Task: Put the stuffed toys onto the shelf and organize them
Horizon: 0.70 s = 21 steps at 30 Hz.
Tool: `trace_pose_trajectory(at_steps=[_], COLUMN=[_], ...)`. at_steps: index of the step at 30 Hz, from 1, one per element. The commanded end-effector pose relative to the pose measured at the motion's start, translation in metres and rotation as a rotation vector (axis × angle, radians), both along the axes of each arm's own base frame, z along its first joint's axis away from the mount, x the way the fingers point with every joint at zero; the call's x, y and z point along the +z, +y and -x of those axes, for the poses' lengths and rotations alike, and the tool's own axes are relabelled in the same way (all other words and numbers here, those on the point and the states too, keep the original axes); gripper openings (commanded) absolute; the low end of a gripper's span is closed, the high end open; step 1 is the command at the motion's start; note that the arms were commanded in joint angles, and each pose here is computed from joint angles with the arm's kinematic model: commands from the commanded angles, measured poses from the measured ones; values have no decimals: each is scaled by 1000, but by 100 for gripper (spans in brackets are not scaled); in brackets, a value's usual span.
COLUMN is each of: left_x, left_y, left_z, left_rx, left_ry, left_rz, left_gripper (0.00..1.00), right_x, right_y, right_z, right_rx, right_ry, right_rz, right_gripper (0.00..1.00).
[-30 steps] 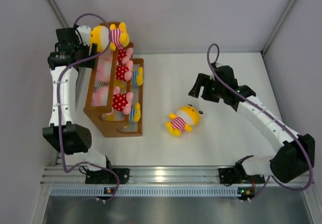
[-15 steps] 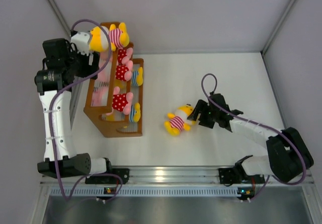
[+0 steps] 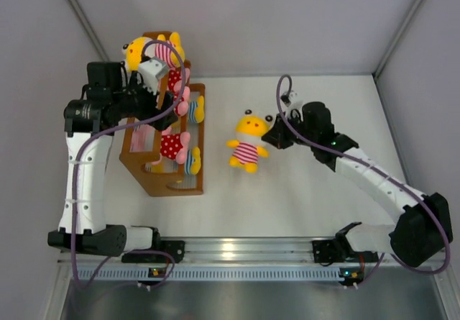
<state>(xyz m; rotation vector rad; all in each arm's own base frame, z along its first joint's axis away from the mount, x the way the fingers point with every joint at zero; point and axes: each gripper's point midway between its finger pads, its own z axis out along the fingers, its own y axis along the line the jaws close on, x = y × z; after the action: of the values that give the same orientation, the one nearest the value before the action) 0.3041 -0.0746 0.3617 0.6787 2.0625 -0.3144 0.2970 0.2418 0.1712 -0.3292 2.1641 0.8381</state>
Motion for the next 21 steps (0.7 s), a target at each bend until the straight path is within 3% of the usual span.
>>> trace_pose_trajectory(at_steps=[1,10,21], left_x=[7,30,55], left_y=[-39,-101,-114], left_z=[20,40,39], left_rx=[-167,-393,-435], left_ry=[8,-34,-137], left_rz=[65,92,53], left_gripper=[87,98,98], right_x=[123,208,218], right_y=[23,56,87], right_z=[14,43,43], right_rx=[313,656,766], right_ry=[-395,-534,-523], right_rz=[-14,-35,58], right_gripper=[0,0,0])
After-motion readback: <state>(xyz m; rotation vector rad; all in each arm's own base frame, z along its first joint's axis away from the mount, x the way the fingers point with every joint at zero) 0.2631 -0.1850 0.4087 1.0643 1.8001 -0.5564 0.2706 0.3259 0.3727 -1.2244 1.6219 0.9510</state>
